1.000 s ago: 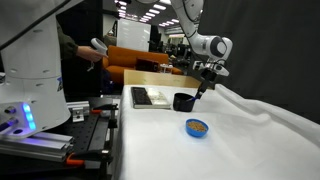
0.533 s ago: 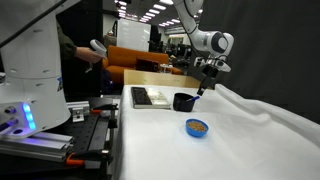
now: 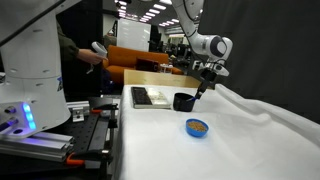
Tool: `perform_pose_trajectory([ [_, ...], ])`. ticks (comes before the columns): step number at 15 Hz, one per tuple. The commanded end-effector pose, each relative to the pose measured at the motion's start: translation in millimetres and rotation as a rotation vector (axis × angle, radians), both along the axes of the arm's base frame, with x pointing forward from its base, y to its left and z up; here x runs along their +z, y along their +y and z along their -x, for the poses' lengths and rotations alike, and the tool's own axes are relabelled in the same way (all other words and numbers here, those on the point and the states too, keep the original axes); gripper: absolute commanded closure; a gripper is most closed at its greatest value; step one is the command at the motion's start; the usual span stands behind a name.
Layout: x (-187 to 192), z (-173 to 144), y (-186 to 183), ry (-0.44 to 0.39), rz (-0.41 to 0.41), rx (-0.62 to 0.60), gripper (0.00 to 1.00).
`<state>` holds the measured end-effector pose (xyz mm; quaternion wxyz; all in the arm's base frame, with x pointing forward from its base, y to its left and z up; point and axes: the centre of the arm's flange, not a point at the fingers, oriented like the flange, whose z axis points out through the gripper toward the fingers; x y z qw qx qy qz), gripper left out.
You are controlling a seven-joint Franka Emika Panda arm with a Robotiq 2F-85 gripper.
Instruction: Take the pen out of the black cup and put it on the table
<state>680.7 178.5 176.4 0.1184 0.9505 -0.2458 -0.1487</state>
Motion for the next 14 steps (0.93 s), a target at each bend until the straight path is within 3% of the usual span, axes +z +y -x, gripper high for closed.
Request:
perform_pose_trajectory([
  [1,4.2,1.6,8.4,-0.009,0.013,0.014,0.0],
  [14,0.9,1.9,9.7,-0.003,0.002,0.016,0.0],
])
